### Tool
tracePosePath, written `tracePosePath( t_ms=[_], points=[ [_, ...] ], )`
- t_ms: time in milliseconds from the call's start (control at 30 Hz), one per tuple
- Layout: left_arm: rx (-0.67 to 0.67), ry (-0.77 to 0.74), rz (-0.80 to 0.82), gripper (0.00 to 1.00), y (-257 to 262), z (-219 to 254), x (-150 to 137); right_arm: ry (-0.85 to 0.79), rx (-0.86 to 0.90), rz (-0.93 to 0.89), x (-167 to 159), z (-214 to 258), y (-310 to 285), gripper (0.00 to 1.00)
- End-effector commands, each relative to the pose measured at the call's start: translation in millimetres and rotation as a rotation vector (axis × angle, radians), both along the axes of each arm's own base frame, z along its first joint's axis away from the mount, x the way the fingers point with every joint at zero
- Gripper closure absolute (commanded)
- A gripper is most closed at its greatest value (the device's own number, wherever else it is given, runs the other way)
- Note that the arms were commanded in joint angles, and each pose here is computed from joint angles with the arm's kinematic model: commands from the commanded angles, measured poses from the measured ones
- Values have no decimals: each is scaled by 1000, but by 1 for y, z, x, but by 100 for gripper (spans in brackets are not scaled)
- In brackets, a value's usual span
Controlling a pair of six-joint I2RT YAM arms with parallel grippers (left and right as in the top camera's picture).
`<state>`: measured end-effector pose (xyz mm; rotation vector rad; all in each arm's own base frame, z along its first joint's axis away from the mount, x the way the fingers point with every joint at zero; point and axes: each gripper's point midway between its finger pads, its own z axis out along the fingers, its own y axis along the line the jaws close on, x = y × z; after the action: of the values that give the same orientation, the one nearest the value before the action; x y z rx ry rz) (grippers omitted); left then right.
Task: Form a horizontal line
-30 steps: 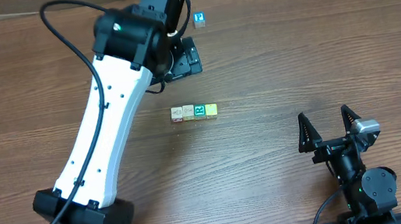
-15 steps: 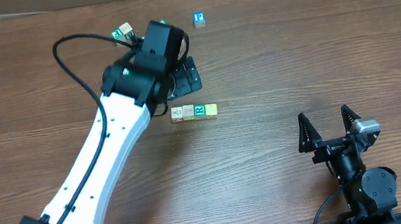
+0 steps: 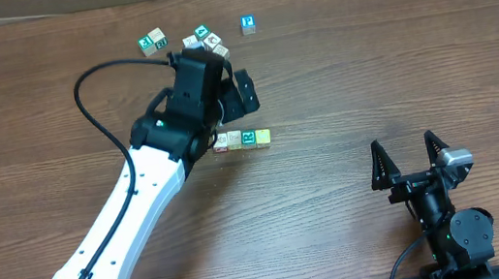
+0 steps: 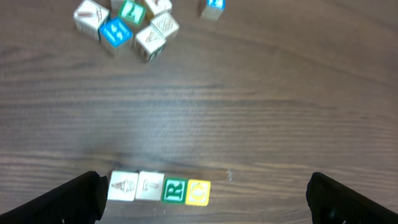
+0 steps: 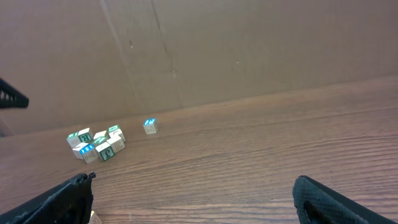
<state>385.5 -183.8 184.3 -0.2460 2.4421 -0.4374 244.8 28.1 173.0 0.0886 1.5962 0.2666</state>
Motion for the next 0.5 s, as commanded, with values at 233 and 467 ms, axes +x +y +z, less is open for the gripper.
tracePosePath(
  t_ms=[233,467],
  points=[
    [-52,-124,-8,1,10,-9,-15,-1,-1,-16,0,-3,-3,0],
    [-88,-201,33,1,36,-23,-32,-1,-1,-16,0,-3,-3,0]
  ],
)
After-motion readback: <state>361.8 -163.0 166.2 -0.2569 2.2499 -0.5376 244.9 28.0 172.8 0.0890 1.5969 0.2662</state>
